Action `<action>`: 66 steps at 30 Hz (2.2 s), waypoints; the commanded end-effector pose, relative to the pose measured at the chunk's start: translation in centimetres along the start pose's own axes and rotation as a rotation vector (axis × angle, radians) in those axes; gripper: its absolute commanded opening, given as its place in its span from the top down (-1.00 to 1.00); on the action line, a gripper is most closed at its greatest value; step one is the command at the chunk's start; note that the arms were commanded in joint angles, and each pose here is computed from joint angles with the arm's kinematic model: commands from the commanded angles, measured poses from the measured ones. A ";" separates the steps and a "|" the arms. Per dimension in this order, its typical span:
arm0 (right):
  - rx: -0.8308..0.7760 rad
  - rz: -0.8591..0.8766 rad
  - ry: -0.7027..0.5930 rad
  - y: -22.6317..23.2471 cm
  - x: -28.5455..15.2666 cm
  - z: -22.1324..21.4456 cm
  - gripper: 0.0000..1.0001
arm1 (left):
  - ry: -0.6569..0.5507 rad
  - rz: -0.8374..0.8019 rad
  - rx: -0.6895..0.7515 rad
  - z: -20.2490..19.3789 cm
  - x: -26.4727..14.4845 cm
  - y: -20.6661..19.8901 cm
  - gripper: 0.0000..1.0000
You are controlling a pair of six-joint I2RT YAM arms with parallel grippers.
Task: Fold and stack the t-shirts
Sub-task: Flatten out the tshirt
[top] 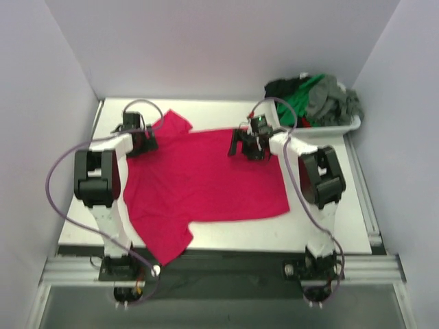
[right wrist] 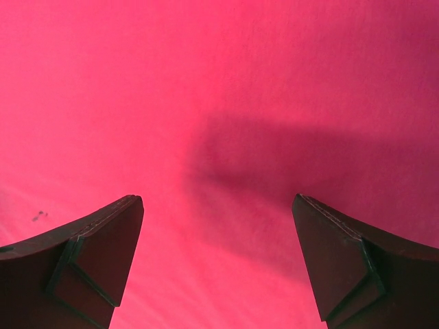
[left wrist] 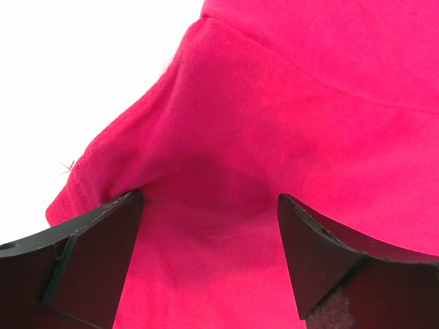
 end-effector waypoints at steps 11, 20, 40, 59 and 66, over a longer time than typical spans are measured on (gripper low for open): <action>0.070 -0.043 0.033 -0.9 2.3 4.7 -0.92 | 0.010 0.037 0.006 4.7 4.2 0.6 -0.82; 0.097 -0.035 0.016 -1.3 3.5 8.1 -0.92 | -0.080 0.016 0.002 8.0 4.9 0.2 -0.82; -0.164 0.037 0.024 4.5 -3.8 3.3 -0.92 | -0.264 0.032 0.012 5.2 -6.4 -0.3 -0.82; -0.147 -0.086 0.081 2.7 -1.7 -6.2 -0.89 | -0.061 0.015 0.059 -3.8 -3.9 -1.0 -0.82; -0.105 -0.123 0.095 1.4 -0.5 -5.6 -0.88 | -0.006 -0.008 0.049 -3.6 -2.0 -1.0 -0.83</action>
Point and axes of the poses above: each gripper's point midway between its finger pads, its own x axis out along the fingers, its own y axis along the line the jaws close on, z = x × y, the point moved 6 cm from there along -x, back along the fingers, and after that the axes turned 7 degrees about x, right-handed, at the moved point
